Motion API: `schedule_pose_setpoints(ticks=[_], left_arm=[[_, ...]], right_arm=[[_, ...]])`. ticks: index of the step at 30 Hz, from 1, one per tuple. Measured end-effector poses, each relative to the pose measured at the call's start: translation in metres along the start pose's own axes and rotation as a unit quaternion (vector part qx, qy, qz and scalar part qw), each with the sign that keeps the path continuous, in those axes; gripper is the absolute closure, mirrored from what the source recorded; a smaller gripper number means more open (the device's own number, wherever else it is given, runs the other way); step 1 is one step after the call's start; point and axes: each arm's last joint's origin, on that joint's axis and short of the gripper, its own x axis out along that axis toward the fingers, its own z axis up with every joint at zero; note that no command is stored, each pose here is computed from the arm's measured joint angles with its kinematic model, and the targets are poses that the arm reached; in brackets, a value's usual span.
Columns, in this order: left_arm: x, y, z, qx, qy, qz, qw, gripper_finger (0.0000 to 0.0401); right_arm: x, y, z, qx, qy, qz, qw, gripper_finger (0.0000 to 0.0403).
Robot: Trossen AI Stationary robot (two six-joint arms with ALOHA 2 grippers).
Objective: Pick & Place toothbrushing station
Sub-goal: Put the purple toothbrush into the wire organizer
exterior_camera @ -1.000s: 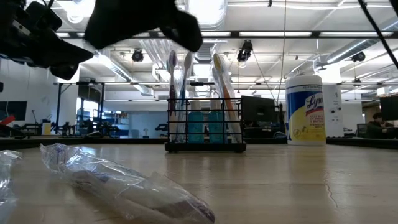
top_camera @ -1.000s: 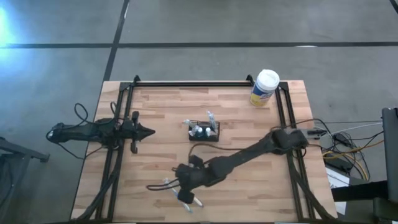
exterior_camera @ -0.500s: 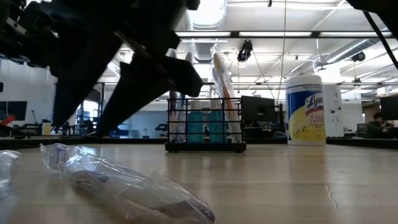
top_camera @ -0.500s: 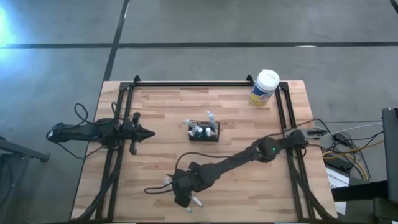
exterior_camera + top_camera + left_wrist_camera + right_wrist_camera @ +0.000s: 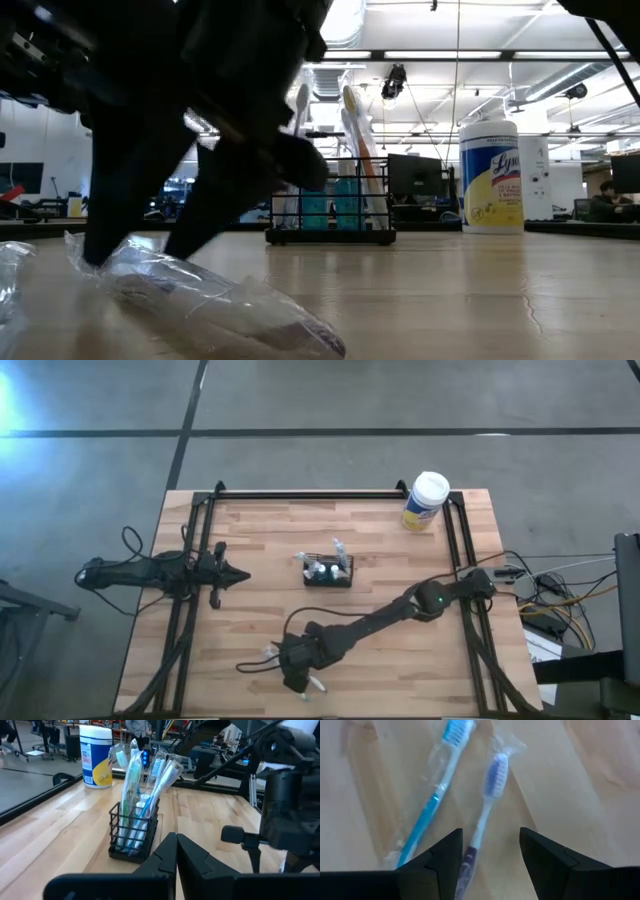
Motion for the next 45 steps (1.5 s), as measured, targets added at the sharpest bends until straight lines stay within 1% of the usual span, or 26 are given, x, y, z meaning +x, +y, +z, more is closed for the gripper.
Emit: schedule_pose_setpoints(ticks=[7,11,13,15,20,21,24,26,28,30,32,34,38,40,42,45], left_arm=[[0.000,0.000,0.000,-0.003,0.001,0.001,1.000,0.0390],[0.000,0.000,0.000,-0.003,0.001,0.000,1.000,0.0390],[0.000,0.000,0.000,-0.004,0.001,0.000,1.000,0.0390],[0.000,0.000,0.000,-0.004,0.001,0.000,1.000,0.0389],[0.000,0.000,0.000,-0.004,0.001,0.000,1.000,0.0389],[0.000,0.000,0.000,-0.004,0.001,0.000,1.000,0.0389],[0.000,0.000,0.000,-0.005,0.001,0.000,1.000,0.0389],[0.000,0.000,0.000,-0.005,0.001,0.000,1.000,0.0389],[0.000,0.000,0.000,-0.005,0.001,0.000,1.000,0.0389],[0.000,0.000,0.000,-0.004,0.001,0.000,1.000,0.0389],[0.000,0.000,0.000,-0.004,0.002,0.000,1.000,0.0389],[0.000,0.000,-0.001,-0.003,0.005,0.001,1.000,0.0389],[0.000,0.000,-0.003,0.000,0.015,0.002,1.000,0.0389],[0.000,0.000,-0.003,0.001,0.015,0.003,1.000,0.0389],[0.000,0.001,-0.003,0.001,0.014,0.008,1.000,0.0389],[0.000,0.001,-0.002,0.003,0.011,0.016,1.000,0.0389]], right_arm=[[0.007,-0.004,-0.005,-0.004,0.007,-0.005,1.000,0.0211],[0.009,-0.007,-0.007,-0.004,0.017,-0.002,1.000,0.0227],[0.009,-0.007,-0.007,-0.004,0.017,-0.004,1.000,0.0245],[0.009,-0.008,-0.007,-0.011,0.019,-0.006,1.000,0.0270],[0.008,-0.009,-0.007,-0.046,0.021,-0.010,0.999,0.0368],[0.007,-0.009,-0.006,-0.058,0.021,-0.008,0.998,0.0380],[0.000,-0.008,-0.004,-0.082,0.011,-0.007,0.997,0.0386],[-0.009,-0.006,0.000,-0.111,-0.009,-0.009,0.994,0.0390],[-0.027,-0.001,0.007,-0.141,-0.036,0.000,0.989,0.0393],[-0.055,0.005,0.018,-0.161,-0.078,0.013,0.984,0.0395],[-0.086,0.011,0.026,-0.185,-0.126,0.014,0.974,0.0396],[-0.113,0.015,0.029,-0.216,-0.167,0.001,0.962,0.0396],[-0.169,0.025,0.025,-0.278,-0.236,-0.028,0.930,0.0396],[-0.202,0.025,0.024,-0.297,-0.268,-0.035,0.916,0.0396],[-0.229,0.023,0.021,-0.312,-0.291,-0.042,0.903,0.0395],[-0.250,0.017,0.006,-0.334,-0.302,-0.060,0.891,0.0395]])
